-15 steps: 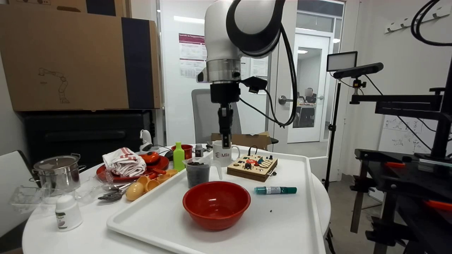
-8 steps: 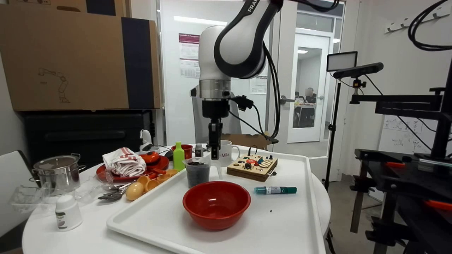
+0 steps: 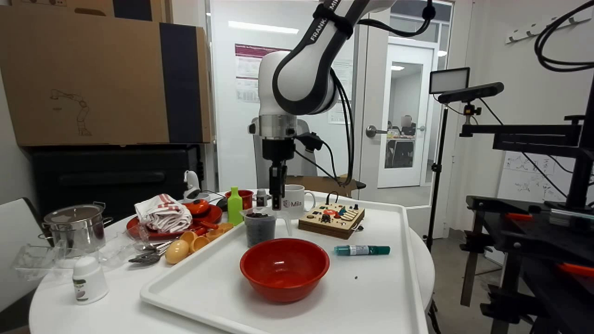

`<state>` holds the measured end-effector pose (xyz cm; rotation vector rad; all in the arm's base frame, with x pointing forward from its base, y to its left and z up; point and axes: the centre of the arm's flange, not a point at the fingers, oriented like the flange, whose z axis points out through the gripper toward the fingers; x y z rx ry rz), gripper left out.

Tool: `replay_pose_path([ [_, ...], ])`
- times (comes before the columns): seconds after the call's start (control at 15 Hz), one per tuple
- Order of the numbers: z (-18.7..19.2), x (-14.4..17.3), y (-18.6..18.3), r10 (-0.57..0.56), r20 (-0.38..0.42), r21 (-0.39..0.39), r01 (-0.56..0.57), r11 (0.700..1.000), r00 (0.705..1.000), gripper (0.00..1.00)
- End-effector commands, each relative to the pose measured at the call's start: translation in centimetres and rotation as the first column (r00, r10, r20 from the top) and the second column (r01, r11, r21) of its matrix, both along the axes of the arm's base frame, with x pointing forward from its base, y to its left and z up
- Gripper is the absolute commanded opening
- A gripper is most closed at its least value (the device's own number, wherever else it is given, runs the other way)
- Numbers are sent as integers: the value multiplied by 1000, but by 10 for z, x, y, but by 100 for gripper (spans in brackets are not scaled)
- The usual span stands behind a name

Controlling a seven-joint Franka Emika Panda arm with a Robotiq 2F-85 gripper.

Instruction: Empty the jug into the red bowl

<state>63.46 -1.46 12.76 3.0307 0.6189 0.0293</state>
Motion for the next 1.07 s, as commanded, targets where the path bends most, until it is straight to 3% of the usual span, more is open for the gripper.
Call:
replay_pose_path([
  [0.0, -17, 13, 1, 22, -55, 20, -21, 1000, 998, 100],
  [0.73, -27, 19, -1, 32, -90, 12, -31, 999, 995, 100],
  [0.8, -27, 19, -1, 30, -91, 11, -29, 1000, 995, 89],
  [0.87, -27, 20, -1, 30, -93, 11, -29, 1000, 995, 90],
  [1.0, -29, 20, -2, 30, -97, 11, -29, 1000, 995, 75],
])
